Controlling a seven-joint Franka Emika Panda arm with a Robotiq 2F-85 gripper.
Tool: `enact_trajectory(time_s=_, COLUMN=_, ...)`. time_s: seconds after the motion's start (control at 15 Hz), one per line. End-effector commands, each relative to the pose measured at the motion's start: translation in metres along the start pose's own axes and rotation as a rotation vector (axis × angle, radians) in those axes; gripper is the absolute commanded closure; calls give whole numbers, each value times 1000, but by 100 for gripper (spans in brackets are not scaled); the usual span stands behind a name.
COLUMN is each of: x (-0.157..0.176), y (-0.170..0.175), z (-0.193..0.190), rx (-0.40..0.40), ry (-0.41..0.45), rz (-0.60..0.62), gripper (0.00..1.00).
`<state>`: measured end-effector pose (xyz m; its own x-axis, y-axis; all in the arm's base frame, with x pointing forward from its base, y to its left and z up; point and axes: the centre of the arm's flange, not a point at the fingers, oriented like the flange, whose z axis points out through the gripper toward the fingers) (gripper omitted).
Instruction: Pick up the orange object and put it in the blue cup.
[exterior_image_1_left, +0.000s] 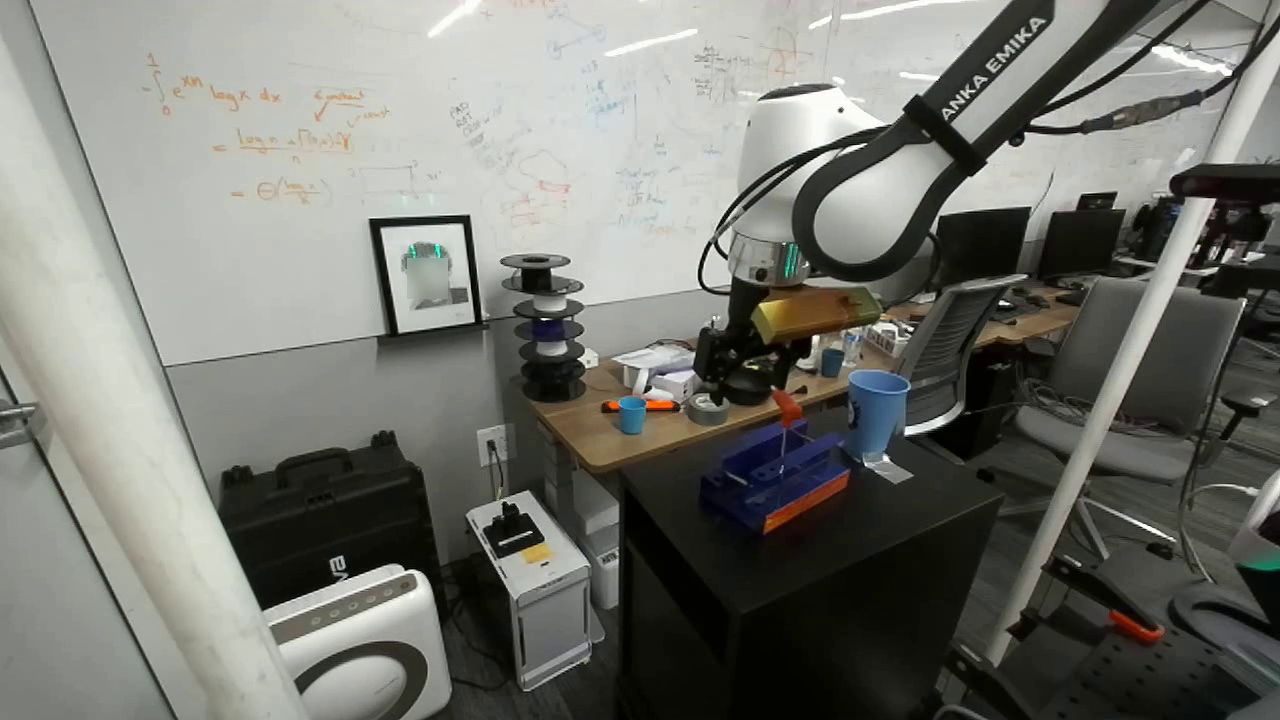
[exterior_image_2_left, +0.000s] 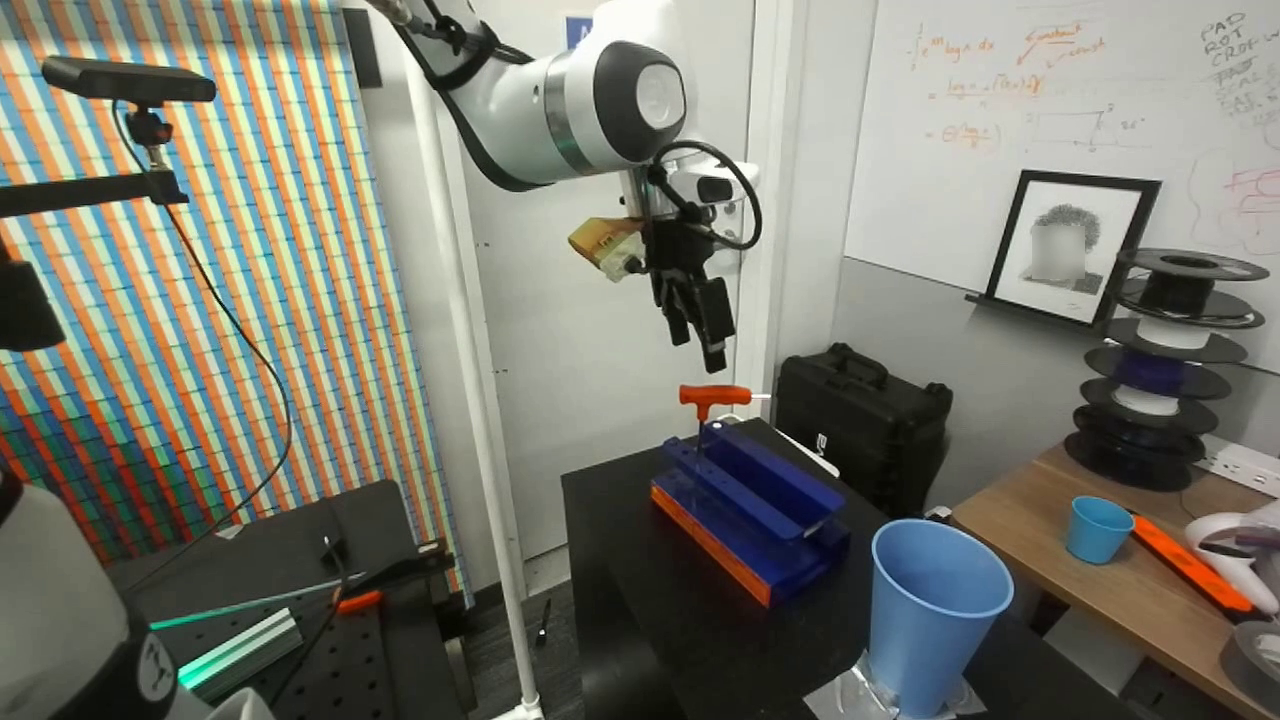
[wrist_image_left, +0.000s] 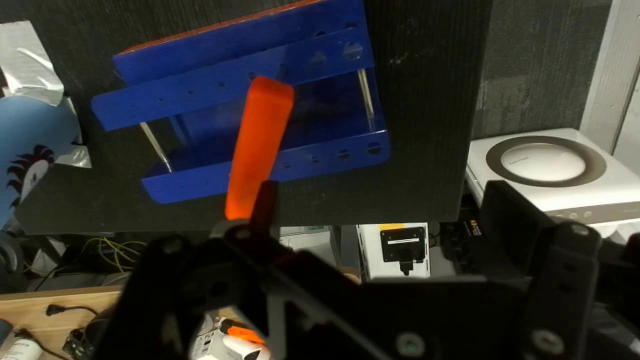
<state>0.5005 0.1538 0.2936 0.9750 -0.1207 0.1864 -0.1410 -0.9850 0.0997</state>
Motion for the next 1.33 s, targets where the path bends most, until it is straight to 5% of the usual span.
enact_trajectory(time_s=0.0, x=-9, y=5, z=-3, rx=-41, ry=7, rz=51, gripper=0)
enact_trajectory(time_s=0.53, x=-23, y=25, z=13, rx=-89, ry=-43, rz=110, gripper=0)
enact_trajectory(time_s=0.6, x=-23, y=29, z=17, rx=-89, ry=-29, rz=98, gripper=25)
enact_trajectory(time_s=0.67, x=-21, y=31, z=20, rx=-106, ry=-10, rz=91, gripper=25)
enact_trajectory(time_s=1.27, x=-21, y=32, z=21, rx=-106, ry=-17, rz=57, gripper=90)
